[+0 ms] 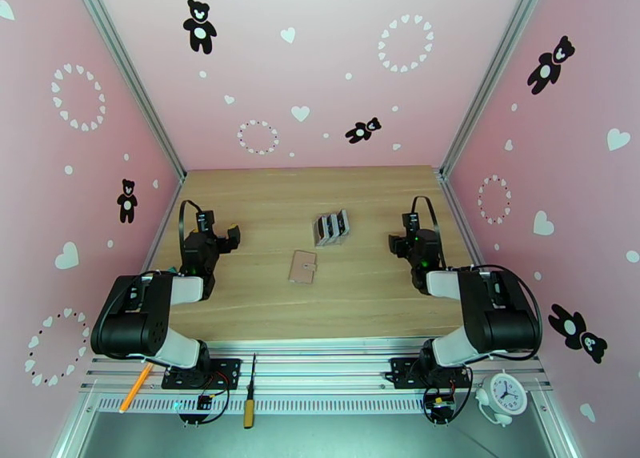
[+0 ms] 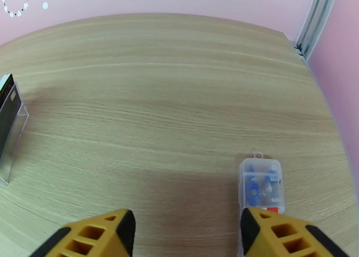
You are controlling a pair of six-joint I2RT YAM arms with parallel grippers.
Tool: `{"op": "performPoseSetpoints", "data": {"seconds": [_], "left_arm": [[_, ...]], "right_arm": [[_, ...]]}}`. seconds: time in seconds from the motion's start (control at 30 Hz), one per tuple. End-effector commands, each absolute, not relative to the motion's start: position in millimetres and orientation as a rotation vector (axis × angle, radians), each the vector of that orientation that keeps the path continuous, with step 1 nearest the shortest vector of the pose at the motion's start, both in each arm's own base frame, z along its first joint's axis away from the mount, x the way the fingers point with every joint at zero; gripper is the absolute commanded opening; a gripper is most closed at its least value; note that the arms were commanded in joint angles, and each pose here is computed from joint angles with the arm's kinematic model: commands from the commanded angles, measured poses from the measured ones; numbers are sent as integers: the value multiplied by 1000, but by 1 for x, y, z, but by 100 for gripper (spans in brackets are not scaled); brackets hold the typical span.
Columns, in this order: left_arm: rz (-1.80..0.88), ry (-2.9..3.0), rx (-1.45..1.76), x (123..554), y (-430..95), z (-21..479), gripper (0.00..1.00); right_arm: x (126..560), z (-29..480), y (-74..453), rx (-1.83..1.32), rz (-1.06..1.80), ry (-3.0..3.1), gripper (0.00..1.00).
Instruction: Put the credit cards into the card holder
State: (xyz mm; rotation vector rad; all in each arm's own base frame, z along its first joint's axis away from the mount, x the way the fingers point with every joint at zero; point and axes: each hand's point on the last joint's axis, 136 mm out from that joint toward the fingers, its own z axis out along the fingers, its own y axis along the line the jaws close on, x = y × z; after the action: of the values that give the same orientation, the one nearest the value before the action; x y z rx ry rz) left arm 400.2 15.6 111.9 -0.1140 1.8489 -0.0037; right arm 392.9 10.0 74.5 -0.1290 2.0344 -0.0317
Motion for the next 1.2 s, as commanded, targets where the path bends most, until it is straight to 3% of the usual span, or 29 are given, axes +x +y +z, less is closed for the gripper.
{"op": "performPoseSetpoints", "data": {"seconds": [0.0, 0.03, 0.07, 1.17], "left_arm": [[-21, 1839, -115, 400, 15, 112, 98], [-21, 1839, -115, 400, 15, 112, 98], [-21, 1839, -115, 400, 15, 112, 98], [-24, 1840, -115, 400, 15, 111, 98]], "right_arm": [[399, 85, 15, -140, -5, 1983, 73], [399, 85, 16, -142, -9, 1983, 97], [399, 85, 15, -141, -11, 1983, 99], [399, 89, 11, -109, -69, 1989, 99]]}}
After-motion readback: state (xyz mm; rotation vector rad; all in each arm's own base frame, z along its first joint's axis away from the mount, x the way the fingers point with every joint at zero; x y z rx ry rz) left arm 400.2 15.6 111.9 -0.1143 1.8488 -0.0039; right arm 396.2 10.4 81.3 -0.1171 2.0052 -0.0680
